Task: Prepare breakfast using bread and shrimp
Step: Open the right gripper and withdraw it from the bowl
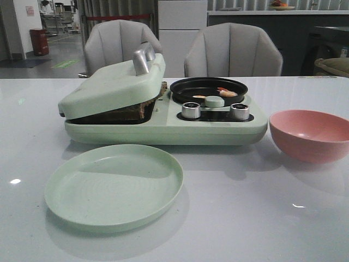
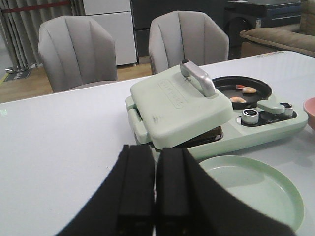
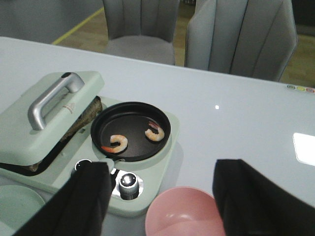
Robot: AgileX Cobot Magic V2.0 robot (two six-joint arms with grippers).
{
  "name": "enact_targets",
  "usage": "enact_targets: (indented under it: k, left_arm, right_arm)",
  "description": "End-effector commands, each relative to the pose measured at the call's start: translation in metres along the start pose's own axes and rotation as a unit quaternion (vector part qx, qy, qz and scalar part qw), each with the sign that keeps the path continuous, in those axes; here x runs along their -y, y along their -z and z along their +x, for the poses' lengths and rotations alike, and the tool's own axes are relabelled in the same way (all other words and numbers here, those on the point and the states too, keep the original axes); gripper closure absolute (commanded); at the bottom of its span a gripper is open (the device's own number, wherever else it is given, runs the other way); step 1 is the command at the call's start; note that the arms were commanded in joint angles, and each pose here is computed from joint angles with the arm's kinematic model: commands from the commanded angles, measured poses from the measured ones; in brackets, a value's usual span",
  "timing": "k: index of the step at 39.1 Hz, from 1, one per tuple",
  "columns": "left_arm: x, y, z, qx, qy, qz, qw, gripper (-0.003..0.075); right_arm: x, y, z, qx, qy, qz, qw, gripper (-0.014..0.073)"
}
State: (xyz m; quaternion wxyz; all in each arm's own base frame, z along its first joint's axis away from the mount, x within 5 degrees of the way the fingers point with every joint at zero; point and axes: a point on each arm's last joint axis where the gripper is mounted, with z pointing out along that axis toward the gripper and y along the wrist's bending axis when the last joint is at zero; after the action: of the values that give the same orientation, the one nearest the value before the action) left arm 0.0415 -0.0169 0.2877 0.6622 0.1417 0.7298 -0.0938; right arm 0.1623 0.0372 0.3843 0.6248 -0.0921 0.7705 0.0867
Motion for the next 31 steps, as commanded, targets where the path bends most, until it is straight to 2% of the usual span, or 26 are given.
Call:
enact_targets:
  k: [1, 8, 14, 20, 28, 31]
  left_arm:
    - [-0.001, 0.002, -0.016, 0.049, 0.010, -0.003, 0.999, 0.0606]
    - [-0.001, 0.002, -0.016, 0.049, 0.010, -0.003, 0.999, 0.0606]
    - [-0.001, 0.002, -0.016, 0.049, 0.010, -0.003, 0.999, 0.0606]
    - [-0.001, 0.002, -0.016, 0.049, 0.010, -0.003, 0.999, 0.0606]
    - [-0.001, 0.002, -0.016, 0.049, 0.010, -0.003, 0.999, 0.0606]
    - [-0.001, 0.002, -0.016, 0.049, 0.010, -0.003, 0.999, 0.0606]
  right_arm:
    - [-0.002, 0.028, 0.001, 0.099, 0.002, 0.004, 0.995, 0.0046]
    - [-0.006, 0.064, 0.050, 0.115, 0.004, -0.009, 0.993, 0.0046]
    - [-0.006, 0.093, 0.090, 0.153, 0.002, -0.012, 0.988, 0.0046]
    - [-0.006, 0.106, 0.126, 0.188, 0.001, -0.011, 0.982, 0.0046]
    - [-0.005, 0.105, 0.135, 0.197, 0.001, -0.009, 0.980, 0.0053]
    - [-0.005, 0.102, 0.136, 0.186, 0.010, -0.007, 0.982, 0.0108]
